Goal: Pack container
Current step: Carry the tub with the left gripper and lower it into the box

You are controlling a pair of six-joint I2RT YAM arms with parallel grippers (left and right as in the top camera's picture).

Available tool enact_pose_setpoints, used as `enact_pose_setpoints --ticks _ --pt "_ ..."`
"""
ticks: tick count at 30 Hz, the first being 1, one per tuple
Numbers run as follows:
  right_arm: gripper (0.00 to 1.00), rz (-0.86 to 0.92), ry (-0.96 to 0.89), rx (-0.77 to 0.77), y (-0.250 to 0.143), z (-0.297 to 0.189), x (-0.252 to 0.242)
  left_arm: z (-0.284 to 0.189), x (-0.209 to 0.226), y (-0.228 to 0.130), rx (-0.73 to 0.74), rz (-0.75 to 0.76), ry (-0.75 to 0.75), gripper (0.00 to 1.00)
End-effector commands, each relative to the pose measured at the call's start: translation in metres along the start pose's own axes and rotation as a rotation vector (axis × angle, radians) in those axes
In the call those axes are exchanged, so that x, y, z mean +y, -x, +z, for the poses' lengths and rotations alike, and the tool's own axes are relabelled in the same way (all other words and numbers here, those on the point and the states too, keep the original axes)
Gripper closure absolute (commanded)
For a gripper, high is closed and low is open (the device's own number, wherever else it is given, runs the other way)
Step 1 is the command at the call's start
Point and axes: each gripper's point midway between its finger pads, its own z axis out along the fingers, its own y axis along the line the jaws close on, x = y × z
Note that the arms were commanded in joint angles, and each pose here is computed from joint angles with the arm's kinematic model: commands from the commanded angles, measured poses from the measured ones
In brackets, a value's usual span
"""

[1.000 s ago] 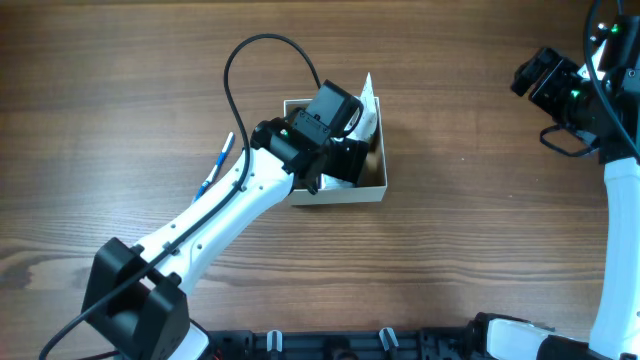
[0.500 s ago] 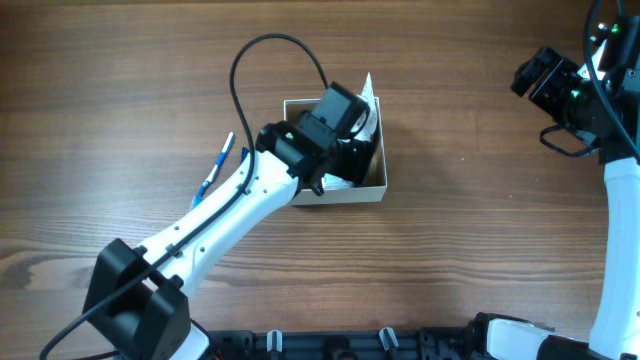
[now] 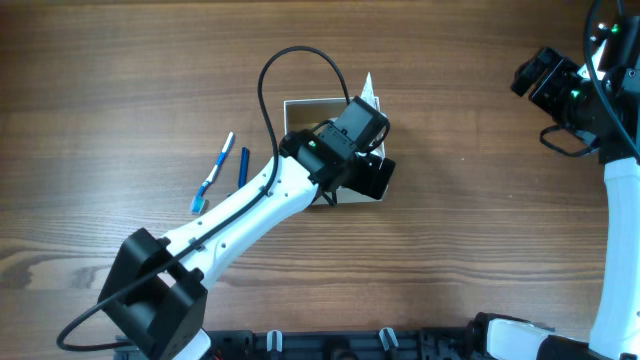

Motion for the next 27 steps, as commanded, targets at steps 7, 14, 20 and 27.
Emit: enact_pose_setpoints --ticks 7,14,20,27 --pt "0.0 0.007 0.016 0.003 0.0 0.0 0.003 -0.031 0.016 0.016 -0.077 -0.027 0.038 0.04" --pt "0.0 0.007 0.017 0.002 0.0 0.0 0.003 -0.021 0.001 0.009 -0.032 -0.019 -0.041 0.04" --pt "0.0 0.008 0.016 0.003 0.0 0.0 0.003 -0.021 -0.006 0.017 -0.072 0.001 -0.046 0.0" --pt "0.0 0.007 0.016 0.002 0.0 0.0 0.003 0.003 0.001 0.008 -0.016 0.001 -0.009 0.01"
